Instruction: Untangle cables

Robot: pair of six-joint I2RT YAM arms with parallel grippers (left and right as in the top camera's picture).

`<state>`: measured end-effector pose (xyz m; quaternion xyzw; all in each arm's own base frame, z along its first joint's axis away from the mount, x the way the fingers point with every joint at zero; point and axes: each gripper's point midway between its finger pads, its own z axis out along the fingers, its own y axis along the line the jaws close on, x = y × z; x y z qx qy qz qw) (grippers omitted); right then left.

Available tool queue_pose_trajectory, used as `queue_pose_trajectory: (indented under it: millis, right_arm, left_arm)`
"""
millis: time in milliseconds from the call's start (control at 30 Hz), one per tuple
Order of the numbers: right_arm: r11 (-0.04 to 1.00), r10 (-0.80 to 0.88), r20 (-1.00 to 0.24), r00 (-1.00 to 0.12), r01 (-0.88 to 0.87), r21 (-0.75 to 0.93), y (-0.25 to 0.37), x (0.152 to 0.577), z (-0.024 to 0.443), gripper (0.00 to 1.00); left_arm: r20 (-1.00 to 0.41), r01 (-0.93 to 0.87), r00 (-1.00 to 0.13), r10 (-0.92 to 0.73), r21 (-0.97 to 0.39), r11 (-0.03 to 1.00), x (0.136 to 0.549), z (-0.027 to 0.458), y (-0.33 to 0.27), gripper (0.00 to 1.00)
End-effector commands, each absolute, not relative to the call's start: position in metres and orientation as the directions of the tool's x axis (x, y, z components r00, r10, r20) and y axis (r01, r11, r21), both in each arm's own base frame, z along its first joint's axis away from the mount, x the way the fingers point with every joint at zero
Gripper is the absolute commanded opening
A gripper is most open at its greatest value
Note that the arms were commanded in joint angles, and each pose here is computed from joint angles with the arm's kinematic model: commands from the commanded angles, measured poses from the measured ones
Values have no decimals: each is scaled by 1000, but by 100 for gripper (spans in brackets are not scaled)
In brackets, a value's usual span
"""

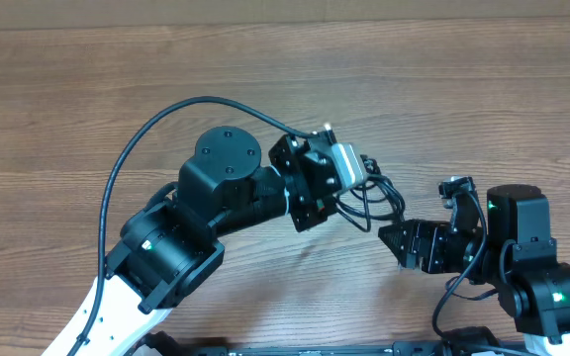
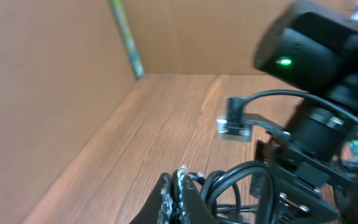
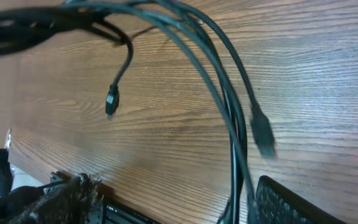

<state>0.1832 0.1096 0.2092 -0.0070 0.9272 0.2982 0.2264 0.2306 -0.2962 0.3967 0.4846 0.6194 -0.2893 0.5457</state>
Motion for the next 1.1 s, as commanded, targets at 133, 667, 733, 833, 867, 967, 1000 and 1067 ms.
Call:
queue_pose_trajectory:
  millis: [133,667,733,833,867,967,1000,1067]
  right_arm:
    - [680,-21,-536,-844,-406,611,140,173,240,81]
    - [477,-33,-793,-608,-707,522,167,192,304,82]
    - [459,-30,-808,-588,-726,511,169,192,309,82]
    - [418,-29,-828,-561,-759,499,172,189,317,82]
    - [410,-29,-832,-554,-766,496,173,188,319,82]
    - [408,-28,-836,-548,-770,490,173,189,320,77]
    - [408,-28,-836,-548,-770,490,173,189,321,72]
    - [408,-27,-834,-552,-767,495,173,189,320,54]
  left_arm:
    - [-971,860,-48,235,80,504,248,406,-284,4]
    - [-974,915,-54,218,39,402,230,407,-294,4]
    - [-974,921,-55,218,35,388,228,406,-295,4]
    - [-974,926,-58,220,30,376,227,405,-297,4]
    - [-973,929,-60,221,26,368,227,403,-299,4]
    - [-973,949,-64,220,9,316,223,399,-308,4]
    - [-973,954,-66,220,3,300,222,398,-311,4]
    - [-973,960,-70,221,-6,280,223,395,-316,4]
